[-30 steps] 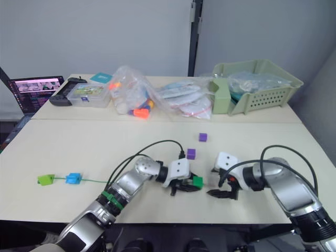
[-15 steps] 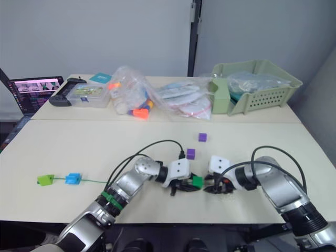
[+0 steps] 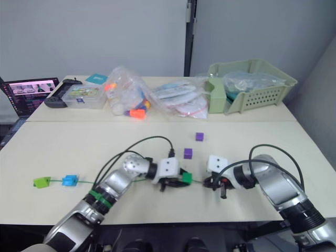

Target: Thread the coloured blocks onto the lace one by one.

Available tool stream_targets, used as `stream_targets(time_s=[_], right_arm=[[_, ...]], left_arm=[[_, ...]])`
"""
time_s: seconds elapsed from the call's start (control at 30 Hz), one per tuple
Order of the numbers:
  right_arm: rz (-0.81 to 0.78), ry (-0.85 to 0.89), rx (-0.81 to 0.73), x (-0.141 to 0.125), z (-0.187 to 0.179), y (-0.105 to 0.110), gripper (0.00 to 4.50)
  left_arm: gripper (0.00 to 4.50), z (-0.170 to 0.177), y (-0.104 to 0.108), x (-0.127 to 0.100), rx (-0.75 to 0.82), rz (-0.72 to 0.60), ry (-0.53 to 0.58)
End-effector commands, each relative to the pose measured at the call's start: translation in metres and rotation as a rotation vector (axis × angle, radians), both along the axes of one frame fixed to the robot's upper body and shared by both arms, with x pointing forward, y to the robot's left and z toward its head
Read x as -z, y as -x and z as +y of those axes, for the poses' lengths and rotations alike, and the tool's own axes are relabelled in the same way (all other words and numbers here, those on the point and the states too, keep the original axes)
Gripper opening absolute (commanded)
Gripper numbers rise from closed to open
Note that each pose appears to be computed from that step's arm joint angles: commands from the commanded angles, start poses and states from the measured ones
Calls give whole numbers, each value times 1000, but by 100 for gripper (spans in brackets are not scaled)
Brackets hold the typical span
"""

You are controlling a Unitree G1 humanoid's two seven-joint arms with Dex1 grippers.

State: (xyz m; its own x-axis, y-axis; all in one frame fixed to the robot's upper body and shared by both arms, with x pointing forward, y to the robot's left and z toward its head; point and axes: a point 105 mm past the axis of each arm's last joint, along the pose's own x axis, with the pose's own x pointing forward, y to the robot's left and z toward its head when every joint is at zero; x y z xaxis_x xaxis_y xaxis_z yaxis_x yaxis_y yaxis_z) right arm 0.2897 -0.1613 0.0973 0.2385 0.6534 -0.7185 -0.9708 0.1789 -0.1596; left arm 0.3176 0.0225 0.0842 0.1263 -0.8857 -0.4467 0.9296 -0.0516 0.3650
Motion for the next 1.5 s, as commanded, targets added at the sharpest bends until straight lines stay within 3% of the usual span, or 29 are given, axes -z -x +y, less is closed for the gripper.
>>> stream_targets(time_s=[0.03, 0.3, 0.47, 0.6, 0.67, 0.73, 0.77, 0.9, 0.97, 1.03, 1.1, 1.3, 1.5], right_arm=[[-9, 10, -19, -1, 2, -6, 0], [-6, -8, -57, -4, 12, -12, 0], [0, -16, -72, -5, 15, -14, 0], [1, -18, -79, -5, 17, -15, 0], [4, -18, -82, -4, 17, -15, 0], [9, -17, -83, -4, 17, -14, 0], [10, -17, -83, -3, 17, -14, 0], [18, -18, -86, -3, 17, -12, 0], [20, -21, -87, -3, 18, -12, 0], [27, -27, -90, -3, 20, -11, 0], [32, -33, -93, -3, 23, -10, 0], [46, -34, -104, -2, 25, -6, 0], [48, -33, -100, -5, 25, -6, 0]], left_arm=[[122, 49, -4, -2, -85, 17, -21], [122, 154, 10, -19, -291, 84, 20], [122, 228, 39, -14, -402, 133, -70], [122, 266, 47, -12, -465, 111, -168], [122, 280, 45, -22, -505, 83, -184], [227, 284, 40, -37, -515, 66, -164], [254, 284, 39, -41, -513, 64, -157], [391, 270, 34, -61, -472, 54, -82], [447, 241, 27, -80, -411, 38, 54], [447, 200, 26, -93, -304, 42, 162], [447, 173, 29, -94, -235, 62, 198], [447, 99, 30, -68, -85, 104, 242], [447, 35, 18, -39, -20, 106, 297]])
